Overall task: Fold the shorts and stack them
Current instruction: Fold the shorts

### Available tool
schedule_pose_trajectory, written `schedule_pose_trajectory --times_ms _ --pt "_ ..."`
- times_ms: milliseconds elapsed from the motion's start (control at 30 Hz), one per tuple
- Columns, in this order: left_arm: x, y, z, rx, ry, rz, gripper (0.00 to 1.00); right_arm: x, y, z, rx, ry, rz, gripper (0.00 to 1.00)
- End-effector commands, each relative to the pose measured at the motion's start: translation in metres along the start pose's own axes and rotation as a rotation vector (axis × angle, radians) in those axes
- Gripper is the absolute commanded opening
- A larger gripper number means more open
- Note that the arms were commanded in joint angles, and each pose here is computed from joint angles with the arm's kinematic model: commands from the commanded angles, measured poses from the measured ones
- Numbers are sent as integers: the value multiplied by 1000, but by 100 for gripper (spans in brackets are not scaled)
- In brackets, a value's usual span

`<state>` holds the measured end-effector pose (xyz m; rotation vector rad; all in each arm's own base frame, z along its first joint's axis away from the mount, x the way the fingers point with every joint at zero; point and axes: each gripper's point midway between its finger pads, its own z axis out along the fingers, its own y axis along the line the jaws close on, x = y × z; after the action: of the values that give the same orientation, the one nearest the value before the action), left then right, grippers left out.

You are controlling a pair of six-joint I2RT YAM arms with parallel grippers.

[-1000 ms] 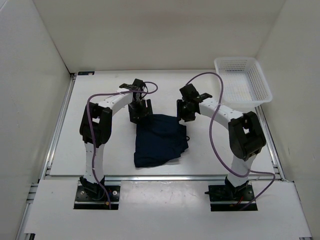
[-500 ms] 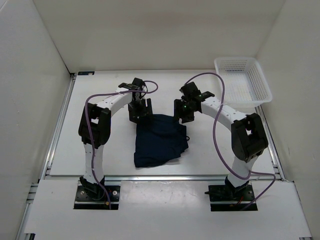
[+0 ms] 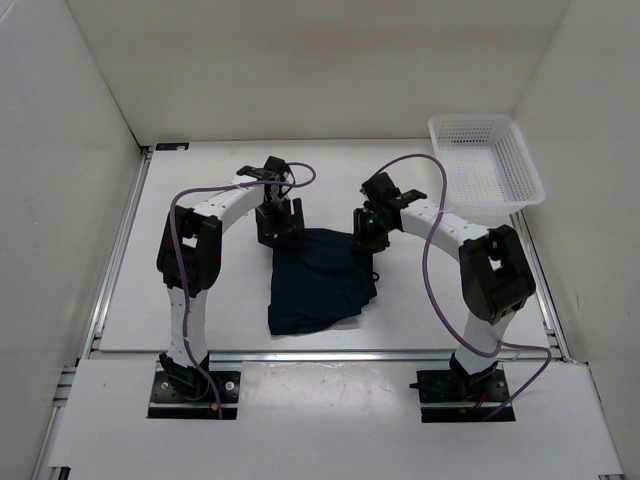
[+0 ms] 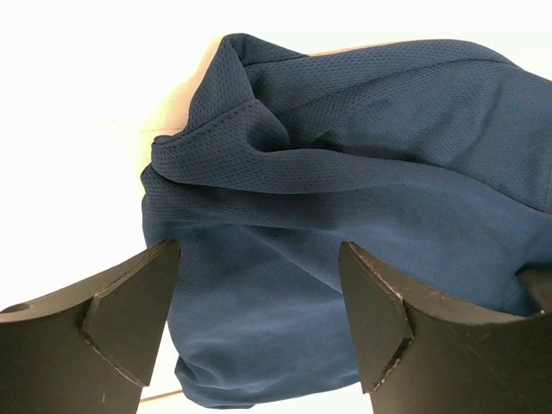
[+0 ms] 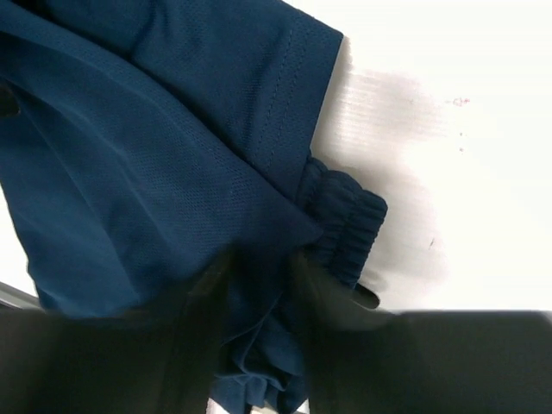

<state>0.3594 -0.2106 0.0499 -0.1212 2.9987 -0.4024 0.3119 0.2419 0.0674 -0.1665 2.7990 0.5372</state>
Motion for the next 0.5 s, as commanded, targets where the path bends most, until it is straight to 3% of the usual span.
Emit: schedule_pose_trajectory --times_ms 0,233,467 --pt "-2 -8 -27 33 -57 26 86 -7 7 4 -24 -13 -5 30" --pt "-4 -3 -28 24 -64 17 86 -10 13 4 -48 -13 -7 0" --pt "-3 2 -34 15 -71 8 86 -47 9 -21 38 -167 -19 0"
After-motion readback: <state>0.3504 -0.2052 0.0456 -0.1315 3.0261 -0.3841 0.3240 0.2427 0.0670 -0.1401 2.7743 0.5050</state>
